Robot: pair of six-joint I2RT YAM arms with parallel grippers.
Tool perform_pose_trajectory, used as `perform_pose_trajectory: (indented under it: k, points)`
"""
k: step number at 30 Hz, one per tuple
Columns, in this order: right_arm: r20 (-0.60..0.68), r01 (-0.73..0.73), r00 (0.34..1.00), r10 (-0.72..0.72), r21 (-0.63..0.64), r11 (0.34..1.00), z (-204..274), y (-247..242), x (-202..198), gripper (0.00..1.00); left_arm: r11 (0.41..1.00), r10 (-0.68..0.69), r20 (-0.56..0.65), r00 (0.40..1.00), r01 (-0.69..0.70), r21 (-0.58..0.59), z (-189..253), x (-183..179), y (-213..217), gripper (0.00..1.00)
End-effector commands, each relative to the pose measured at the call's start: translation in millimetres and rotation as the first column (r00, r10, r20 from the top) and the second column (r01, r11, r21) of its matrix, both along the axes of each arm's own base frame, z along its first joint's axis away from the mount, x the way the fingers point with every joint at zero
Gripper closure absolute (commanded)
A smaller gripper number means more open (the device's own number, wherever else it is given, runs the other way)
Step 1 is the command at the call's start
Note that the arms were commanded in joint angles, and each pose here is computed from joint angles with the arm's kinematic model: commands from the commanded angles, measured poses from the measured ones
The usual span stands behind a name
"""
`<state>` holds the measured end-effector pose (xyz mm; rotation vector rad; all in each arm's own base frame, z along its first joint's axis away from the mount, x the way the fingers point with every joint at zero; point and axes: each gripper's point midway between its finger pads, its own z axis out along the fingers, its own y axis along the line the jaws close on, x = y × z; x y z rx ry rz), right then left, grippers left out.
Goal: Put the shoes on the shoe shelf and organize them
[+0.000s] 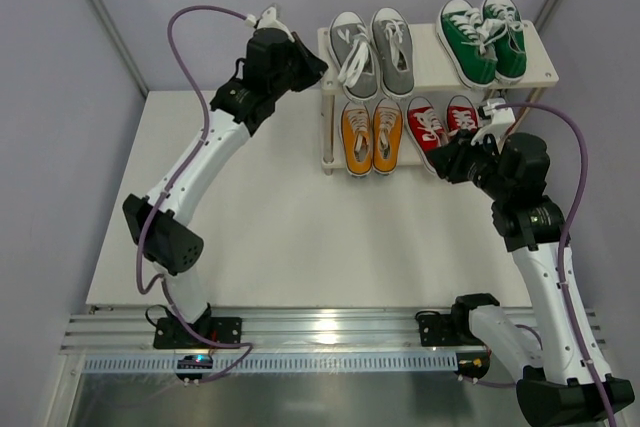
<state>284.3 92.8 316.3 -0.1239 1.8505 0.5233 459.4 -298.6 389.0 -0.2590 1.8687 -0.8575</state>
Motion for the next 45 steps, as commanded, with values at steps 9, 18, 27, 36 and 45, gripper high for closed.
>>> perform_pose_trajectory:
  k: [9,18,27,36,45]
  points:
    - [0.005,0.009,1.000,-0.009,0.009,1.000,-2,0,-3,0.71,0.982,-0.122,0.014,0.992,0.122,-0.146,15,9,-41,1.00]
    - [-0.003,0.033,0.999,-0.033,0.004,0.999,-10,-5,-6,0.71,0.974,-0.116,0.062,0.991,0.126,-0.188,25,14,-52,1.00]
    - [0.016,0.081,0.997,-0.081,0.008,0.997,-6,-12,-7,0.69,0.993,0.017,0.120,0.993,-0.003,-0.119,52,7,10,0.41]
    - [0.060,0.182,0.981,-0.182,0.020,0.983,6,-29,-22,0.00,0.996,-0.003,0.092,0.996,-0.005,0.090,26,-87,81,0.00]
    - [-0.003,0.220,0.975,-0.220,0.031,0.975,31,-35,-42,0.00,0.966,0.075,-0.099,0.992,-0.048,0.253,-41,-165,142,0.00]
